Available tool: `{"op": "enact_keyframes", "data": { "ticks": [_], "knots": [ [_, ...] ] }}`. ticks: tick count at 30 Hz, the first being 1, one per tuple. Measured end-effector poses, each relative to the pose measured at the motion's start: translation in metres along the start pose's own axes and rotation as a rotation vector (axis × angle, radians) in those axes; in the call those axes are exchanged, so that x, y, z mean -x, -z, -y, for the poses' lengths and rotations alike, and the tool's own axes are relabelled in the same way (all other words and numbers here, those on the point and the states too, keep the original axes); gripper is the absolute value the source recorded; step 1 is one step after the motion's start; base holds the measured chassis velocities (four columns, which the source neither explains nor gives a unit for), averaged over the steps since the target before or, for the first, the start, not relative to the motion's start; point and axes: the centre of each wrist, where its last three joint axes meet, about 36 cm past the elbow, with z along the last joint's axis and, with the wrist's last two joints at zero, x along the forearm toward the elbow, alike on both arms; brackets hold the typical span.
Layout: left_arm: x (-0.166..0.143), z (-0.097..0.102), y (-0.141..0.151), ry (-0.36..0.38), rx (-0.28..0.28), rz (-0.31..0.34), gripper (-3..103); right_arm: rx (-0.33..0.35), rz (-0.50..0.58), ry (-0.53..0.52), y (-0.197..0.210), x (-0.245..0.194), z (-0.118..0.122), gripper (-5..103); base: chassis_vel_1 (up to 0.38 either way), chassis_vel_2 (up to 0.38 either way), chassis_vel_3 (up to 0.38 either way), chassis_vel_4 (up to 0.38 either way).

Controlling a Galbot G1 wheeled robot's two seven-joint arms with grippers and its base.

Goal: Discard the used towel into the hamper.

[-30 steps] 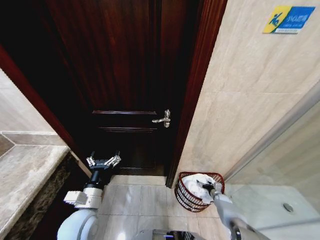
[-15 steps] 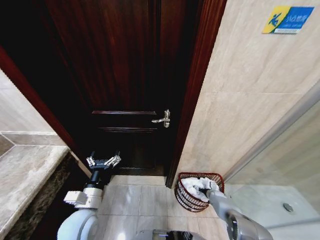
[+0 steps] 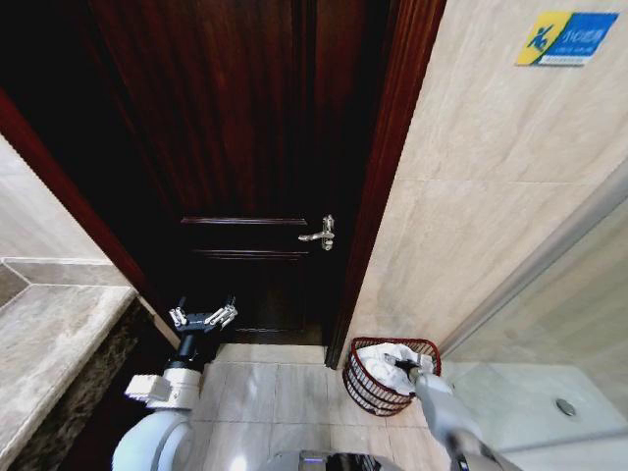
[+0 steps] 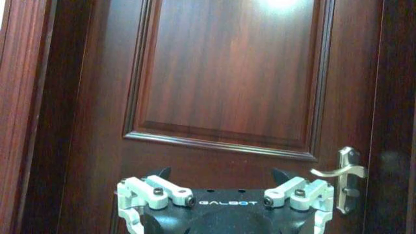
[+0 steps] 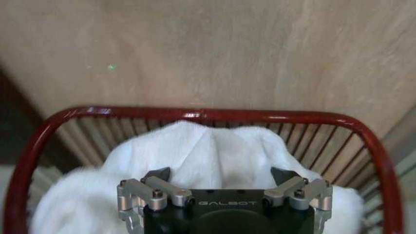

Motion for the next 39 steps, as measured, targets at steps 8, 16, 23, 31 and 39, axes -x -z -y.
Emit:
{"op": "enact_keyframes", "data": {
  "ticks": [8,16,23,31,39],
  "knots": [
    [0.0,0.0,0.0,0.0,0.0,0.0,100,-0.005,0.036,0.073,-0.038,-0.064,0.005,100,0.0,0.0,0.0,0.0],
    [0.0,0.0,0.0,0.0,0.0,0.0,100,0.033,-0.105,0.058,-0.042,-0.037,0.005,100,0.0,0.0,0.0,0.0],
    [0.0,0.0,0.0,0.0,0.0,0.0,100,0.014,-0.173,0.035,-0.038,-0.005,-0.004,100,0.0,0.0,0.0,0.0],
    [0.0,0.0,0.0,0.0,0.0,0.0,100,0.041,-0.257,0.009,0.008,0.036,-0.003,100,0.0,0.0,0.0,0.0],
    [0.0,0.0,0.0,0.0,0.0,0.0,100,0.054,-0.204,-0.009,0.029,0.041,-0.002,100,0.0,0.0,0.0,0.0]
  ]
}}
